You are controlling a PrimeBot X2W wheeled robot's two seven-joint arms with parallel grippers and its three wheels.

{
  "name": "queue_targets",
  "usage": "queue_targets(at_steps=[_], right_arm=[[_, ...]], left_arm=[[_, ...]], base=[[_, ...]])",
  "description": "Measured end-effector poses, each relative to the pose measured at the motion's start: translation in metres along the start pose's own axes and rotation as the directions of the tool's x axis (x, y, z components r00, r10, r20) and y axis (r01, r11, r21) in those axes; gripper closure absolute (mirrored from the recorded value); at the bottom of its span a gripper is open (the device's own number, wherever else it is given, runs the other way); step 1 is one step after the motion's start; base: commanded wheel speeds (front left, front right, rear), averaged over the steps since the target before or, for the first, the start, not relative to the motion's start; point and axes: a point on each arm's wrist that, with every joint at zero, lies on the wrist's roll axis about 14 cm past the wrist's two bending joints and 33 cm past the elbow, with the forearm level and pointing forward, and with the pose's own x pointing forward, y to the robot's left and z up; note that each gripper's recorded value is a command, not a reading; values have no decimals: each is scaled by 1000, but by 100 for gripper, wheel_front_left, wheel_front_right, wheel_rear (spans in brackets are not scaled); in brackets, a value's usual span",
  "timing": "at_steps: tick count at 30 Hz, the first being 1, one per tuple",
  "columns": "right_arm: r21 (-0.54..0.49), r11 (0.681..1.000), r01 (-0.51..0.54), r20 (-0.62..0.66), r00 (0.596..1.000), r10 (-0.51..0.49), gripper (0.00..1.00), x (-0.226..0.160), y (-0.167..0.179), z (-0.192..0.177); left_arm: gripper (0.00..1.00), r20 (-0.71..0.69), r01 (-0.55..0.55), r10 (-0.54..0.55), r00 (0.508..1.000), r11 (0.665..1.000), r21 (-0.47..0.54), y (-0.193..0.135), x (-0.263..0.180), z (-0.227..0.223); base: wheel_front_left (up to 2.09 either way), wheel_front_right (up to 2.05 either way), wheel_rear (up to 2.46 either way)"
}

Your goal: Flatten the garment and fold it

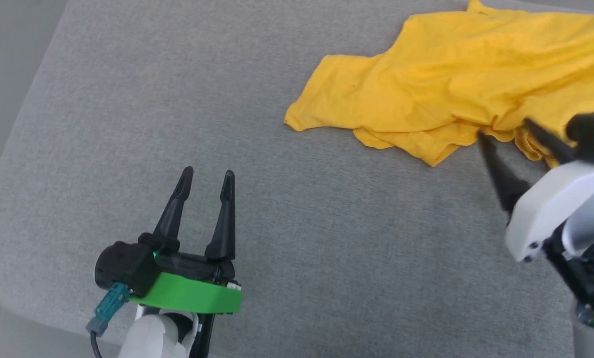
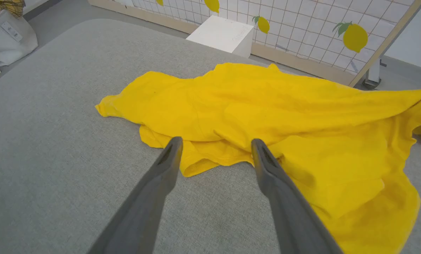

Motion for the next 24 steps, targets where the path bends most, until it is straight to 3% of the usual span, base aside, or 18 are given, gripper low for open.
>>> queue_targets(at_steps=[14, 15, 16, 17, 24], right_arm=[[-90, 984, -155, -215, 968, 133, 0, 59, 31, -73], [-92, 983, -160, -236, 962, 135, 5, 64, 32, -79], [-104, 981, -163, -255, 958, 132, 68, 67, 31, -85], [-114, 980, -161, -267, 956, 126, 100, 71, 30, -88], [-113, 977, -183, -265, 953, 148, 100, 75, 35, -79]], left_arm=[[0, -35, -39, 39, 999, 999, 4, 15, 5, -12], [0, -41, -45, 45, 998, 999, 6, 16, 4, -14], [0, -45, -49, 50, 998, 999, 7, 17, 3, -15], [0, -49, -56, 56, 997, 998, 5, 19, 3, -16], [0, -52, -70, 70, 996, 998, 2, 23, 4, -17]], base=[[0, 0, 0], [0, 0, 0], [0, 0, 0], [0, 0, 0], [0, 0, 0]])
